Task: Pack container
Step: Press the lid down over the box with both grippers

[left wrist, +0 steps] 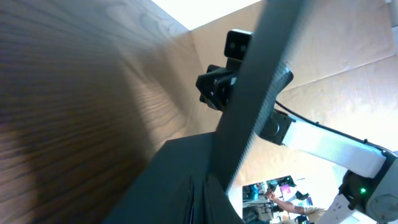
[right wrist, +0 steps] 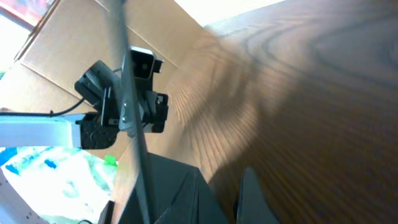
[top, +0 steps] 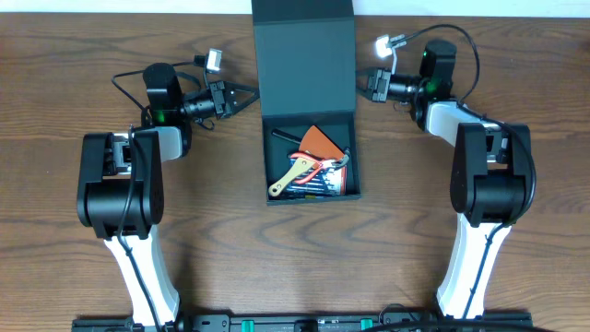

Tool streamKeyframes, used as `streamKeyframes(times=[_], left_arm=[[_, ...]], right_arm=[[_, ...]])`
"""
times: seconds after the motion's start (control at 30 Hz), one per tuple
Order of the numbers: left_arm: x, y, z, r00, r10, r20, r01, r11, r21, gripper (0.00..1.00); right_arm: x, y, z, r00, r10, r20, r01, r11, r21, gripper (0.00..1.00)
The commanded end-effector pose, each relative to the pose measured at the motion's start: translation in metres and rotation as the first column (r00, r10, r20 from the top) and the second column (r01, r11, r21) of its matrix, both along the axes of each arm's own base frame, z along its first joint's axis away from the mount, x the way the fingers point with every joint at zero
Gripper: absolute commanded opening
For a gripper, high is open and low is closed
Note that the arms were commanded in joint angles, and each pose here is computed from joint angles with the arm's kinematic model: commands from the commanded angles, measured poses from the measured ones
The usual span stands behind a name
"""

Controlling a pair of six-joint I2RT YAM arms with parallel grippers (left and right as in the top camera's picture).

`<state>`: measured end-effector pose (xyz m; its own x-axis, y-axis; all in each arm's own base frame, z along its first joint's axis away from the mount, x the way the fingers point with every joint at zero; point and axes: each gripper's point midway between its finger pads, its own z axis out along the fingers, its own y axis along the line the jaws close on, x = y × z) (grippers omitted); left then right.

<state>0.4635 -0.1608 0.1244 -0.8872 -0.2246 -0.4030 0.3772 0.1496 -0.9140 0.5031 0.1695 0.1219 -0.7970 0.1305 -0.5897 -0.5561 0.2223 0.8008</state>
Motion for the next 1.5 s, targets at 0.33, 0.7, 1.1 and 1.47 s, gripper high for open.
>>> streamKeyframes(times=[0.33, 0.7, 1.1, 1.47], left_arm=[[-0.019, -0.005, 0.027, 0.991, -0.131, 0.014, 0.132, 0.99, -0.052, 0.06], [-0.033, -0.007, 0.038, 0.98, -0.201, -0.005, 0.2, 0.978, -0.062, 0.06], [-0.036, -0.007, 0.048, 0.979, -0.205, 0.017, 0.205, 0.977, -0.063, 0.06], [-0.027, -0.006, 0.062, 0.987, -0.16, 0.028, 0.162, 0.984, -0.081, 0.12]], right_arm=[[0.002, -0.005, 0.012, 0.999, 0.033, 0.007, -0.033, 0.999, 0.026, 0.01], [0.001, -0.008, 0.013, 0.999, 0.037, -0.003, -0.037, 0.999, 0.034, 0.01], [-0.001, -0.008, 0.013, 0.999, 0.048, -0.006, -0.048, 0.998, 0.039, 0.02], [0.003, -0.011, 0.026, 0.999, 0.041, 0.018, -0.042, 0.998, 0.057, 0.99]])
